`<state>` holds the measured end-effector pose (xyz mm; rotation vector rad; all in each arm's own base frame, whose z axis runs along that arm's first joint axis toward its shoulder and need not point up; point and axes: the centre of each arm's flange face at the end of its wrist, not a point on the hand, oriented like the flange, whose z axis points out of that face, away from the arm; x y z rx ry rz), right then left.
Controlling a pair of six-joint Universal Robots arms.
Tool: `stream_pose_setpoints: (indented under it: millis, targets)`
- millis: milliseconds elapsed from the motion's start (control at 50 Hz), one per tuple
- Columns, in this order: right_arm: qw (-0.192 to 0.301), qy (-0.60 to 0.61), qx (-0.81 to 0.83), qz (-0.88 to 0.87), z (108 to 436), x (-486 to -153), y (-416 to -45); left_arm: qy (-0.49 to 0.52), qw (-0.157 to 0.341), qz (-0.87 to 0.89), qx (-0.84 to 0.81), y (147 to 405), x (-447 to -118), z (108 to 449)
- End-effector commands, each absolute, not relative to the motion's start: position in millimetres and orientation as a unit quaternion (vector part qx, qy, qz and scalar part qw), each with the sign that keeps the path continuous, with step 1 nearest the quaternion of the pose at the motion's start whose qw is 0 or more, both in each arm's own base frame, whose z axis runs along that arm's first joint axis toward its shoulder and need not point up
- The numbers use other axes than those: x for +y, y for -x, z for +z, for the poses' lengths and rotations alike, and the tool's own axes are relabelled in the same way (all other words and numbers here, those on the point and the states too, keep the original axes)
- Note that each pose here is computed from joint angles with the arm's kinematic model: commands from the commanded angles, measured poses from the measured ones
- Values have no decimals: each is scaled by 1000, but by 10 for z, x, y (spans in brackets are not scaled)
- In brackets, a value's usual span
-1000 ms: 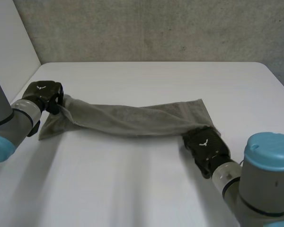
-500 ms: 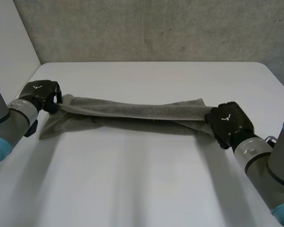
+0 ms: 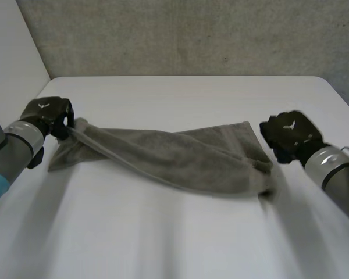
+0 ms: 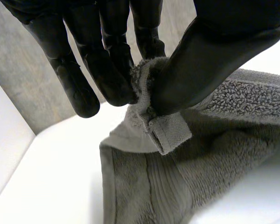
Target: Fold the towel.
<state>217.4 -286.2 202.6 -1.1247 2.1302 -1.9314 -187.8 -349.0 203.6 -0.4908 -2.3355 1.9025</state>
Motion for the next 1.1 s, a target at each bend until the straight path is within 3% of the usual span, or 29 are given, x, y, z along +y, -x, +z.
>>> stream_pose_setpoints:
  millis: [20,220,380,560,660,1100]
  targets:
    - [63,335,707,-620,2427,-2818,-2093,166,66,637,-750,1884,-3378,2222]
    - [104,323,782,-523,1916,-2558,-2111,173,82,620,-761,1943,-3227,2117]
    - [125,288,797,-516,1865,-2344,-2083,173,82,616,-764,1941,-3214,2091]
    - [125,274,794,-528,1785,-2077,-2143,173,83,612,-767,1941,-3211,2050]
    - [95,266,801,-528,1651,-1961,-2173,173,83,611,-768,1941,-3212,2039]
    - [89,265,808,-519,1239,-2065,-2229,171,82,610,-769,1932,-3222,2025]
